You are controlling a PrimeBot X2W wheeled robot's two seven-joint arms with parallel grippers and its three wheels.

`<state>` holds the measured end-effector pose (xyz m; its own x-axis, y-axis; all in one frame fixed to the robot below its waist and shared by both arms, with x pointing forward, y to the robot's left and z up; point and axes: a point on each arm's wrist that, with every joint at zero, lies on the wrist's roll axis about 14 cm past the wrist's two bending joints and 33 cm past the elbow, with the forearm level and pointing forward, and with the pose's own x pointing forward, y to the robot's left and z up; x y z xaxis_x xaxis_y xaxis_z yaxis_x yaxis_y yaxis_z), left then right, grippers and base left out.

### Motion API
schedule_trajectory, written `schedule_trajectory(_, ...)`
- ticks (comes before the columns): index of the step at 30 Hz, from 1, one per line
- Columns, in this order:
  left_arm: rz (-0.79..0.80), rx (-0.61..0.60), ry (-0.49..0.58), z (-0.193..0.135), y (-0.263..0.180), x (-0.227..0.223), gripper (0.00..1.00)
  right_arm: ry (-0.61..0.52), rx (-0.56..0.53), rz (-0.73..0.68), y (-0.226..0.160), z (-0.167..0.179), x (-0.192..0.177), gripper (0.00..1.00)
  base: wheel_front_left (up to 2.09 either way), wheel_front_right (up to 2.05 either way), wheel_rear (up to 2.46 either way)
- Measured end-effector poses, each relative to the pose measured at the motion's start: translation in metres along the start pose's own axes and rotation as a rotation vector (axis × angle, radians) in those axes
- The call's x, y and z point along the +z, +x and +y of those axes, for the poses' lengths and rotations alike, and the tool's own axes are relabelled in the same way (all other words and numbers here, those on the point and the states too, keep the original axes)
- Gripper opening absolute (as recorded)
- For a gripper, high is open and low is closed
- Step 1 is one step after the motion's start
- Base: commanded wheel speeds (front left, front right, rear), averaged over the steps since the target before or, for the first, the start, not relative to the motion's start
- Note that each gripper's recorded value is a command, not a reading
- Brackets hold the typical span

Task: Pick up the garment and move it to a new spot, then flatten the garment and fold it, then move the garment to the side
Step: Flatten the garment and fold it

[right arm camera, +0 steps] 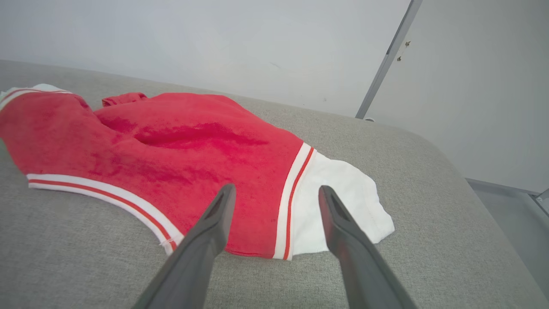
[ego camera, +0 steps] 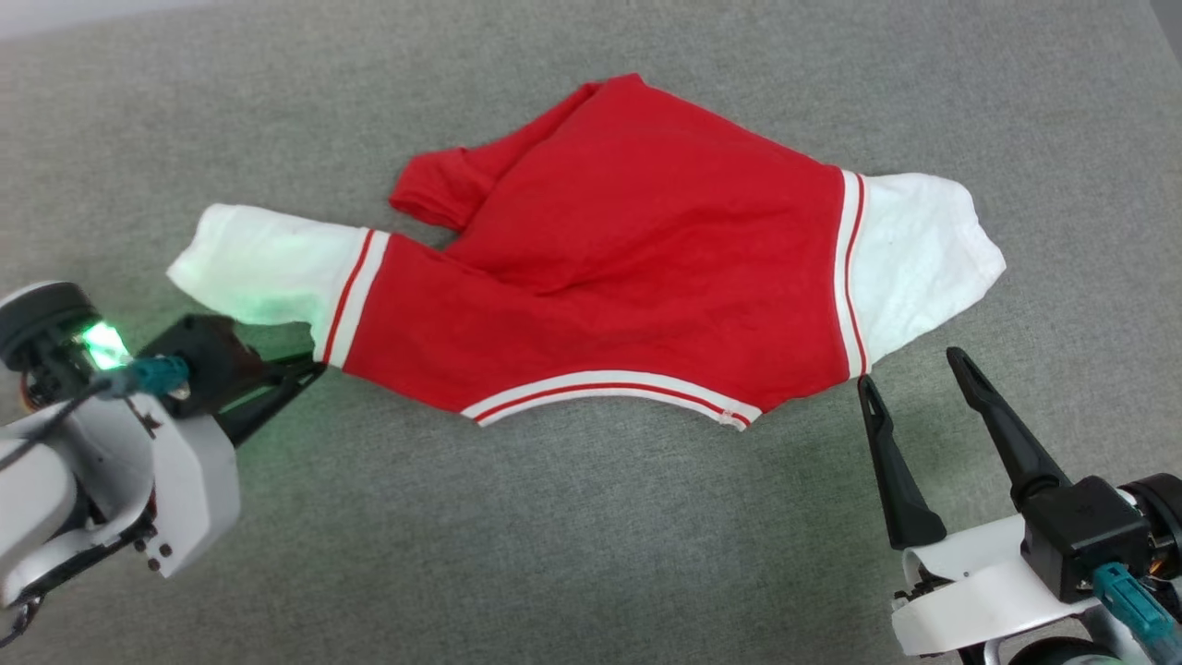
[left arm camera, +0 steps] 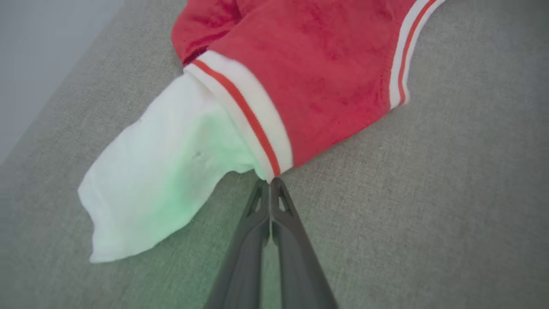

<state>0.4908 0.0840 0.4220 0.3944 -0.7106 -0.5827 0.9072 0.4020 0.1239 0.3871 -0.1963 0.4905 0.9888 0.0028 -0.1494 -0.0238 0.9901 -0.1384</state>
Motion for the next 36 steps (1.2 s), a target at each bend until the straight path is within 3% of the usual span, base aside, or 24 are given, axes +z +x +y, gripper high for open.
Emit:
schedule_trajectory(10, 0.016, 0.018, -0.033, -0.003, -0.024, -0.004, 0.00, -0.111, 0.102, 0.199, 0.002, 0.016, -0.033, 1.00, 0.00, 0.00, 0.00)
schedule_trajectory(21, 0.032, -0.012, -0.060, -0.014, -0.019, -0.017, 0.00, -0.381, 0.232, 0.529, 0.027, -0.005, -0.067, 1.00, 0.00, 0.00, 0.00)
schedule_trajectory(30, 0.036, -0.016, -0.078, -0.013, -0.015, -0.029, 0.00, -0.313, 0.288, 0.717, 0.041, 0.001, -0.093, 1.00, 0.00, 0.00, 0.00)
schedule_trajectory(31, 0.036, -0.014, -0.080, -0.012, -0.016, -0.030, 0.00, -0.310, 0.292, 0.718, 0.043, 0.002, -0.093, 0.87, 0.00, 0.00, 0.00)
schedule_trajectory(32, 0.032, -0.011, -0.083, -0.011, -0.016, -0.029, 0.00, -0.306, 0.295, 0.719, 0.043, 0.003, -0.094, 0.45, 0.00, 0.00, 0.00)
schedule_trajectory(33, 0.028, -0.009, -0.090, -0.011, -0.015, -0.029, 0.00, -0.305, 0.297, 0.720, 0.044, 0.004, -0.094, 0.19, 0.00, 0.00, 0.00)
schedule_trajectory(34, 0.024, -0.007, -0.097, -0.010, -0.015, -0.029, 0.00, -0.304, 0.299, 0.715, 0.046, 0.005, -0.094, 0.00, 0.00, 0.00, 0.00)
schedule_trajectory(36, 0.002, 0.000, -0.124, -0.008, -0.016, -0.026, 0.00, -0.280, 0.305, 0.676, 0.050, 0.009, -0.087, 0.00, 0.00, 0.00, 0.00)
